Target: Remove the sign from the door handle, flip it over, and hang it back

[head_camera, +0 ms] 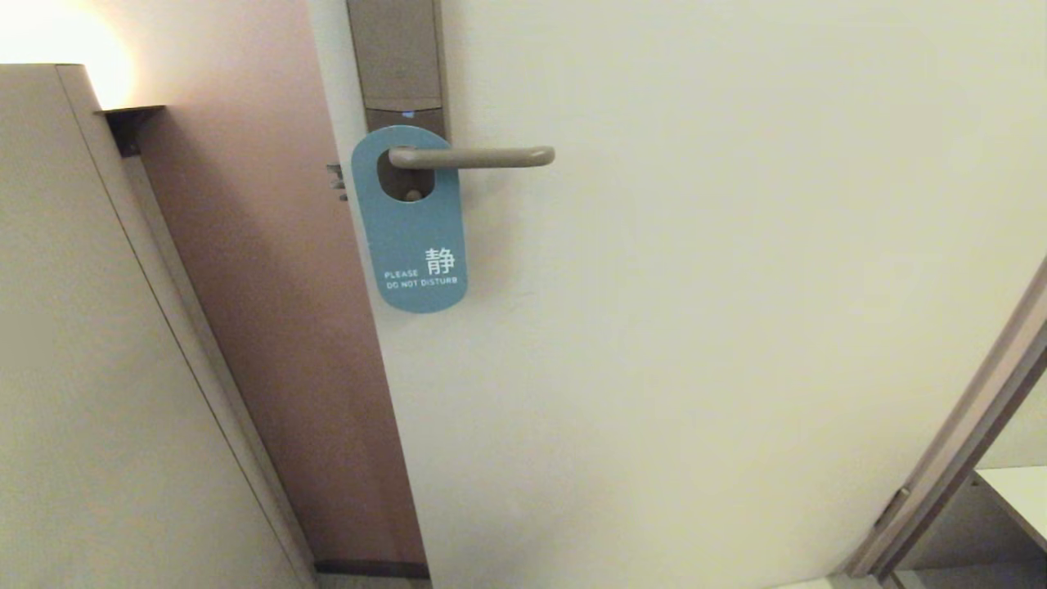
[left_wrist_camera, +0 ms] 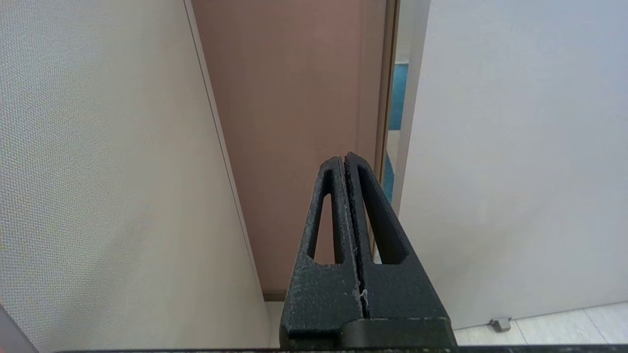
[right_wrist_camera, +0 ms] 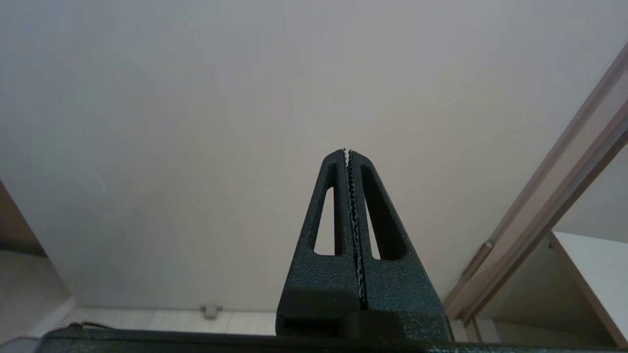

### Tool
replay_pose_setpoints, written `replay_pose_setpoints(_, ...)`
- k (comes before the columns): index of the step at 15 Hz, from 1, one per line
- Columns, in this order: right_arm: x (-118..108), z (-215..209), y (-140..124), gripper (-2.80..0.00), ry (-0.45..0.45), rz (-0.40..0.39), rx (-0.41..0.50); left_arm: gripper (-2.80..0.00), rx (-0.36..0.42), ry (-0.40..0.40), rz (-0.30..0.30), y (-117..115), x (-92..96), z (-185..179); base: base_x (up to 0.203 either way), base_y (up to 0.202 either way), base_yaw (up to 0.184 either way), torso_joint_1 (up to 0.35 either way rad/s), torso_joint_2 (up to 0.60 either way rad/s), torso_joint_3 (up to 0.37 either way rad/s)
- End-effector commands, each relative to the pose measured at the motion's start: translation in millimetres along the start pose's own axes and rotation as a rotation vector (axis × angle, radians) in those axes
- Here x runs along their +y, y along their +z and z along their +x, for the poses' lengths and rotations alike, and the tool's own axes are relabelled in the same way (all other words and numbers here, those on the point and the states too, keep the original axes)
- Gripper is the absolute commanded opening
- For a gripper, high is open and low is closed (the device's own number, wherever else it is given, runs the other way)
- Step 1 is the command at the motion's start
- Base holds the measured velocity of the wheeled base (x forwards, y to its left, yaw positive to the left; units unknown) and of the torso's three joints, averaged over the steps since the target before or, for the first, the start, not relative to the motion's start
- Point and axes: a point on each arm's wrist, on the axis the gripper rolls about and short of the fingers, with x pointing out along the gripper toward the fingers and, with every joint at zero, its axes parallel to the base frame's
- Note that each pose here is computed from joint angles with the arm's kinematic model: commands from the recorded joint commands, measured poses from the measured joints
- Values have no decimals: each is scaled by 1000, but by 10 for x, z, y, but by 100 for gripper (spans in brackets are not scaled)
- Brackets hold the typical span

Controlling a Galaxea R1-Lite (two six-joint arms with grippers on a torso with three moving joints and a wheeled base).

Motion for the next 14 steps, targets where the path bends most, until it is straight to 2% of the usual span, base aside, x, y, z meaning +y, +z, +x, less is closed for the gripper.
replay_pose_setpoints(1, 1, -12, -5, -280, -1, -3, -15, -280, 0, 0, 0, 0, 0, 0, 0, 0, 0, 0, 0, 0)
replay_pose_setpoints(14, 1, -12, -5, -280, 0, 0, -15, -280, 0, 0, 0, 0, 0, 0, 0, 0, 0, 0, 0, 0)
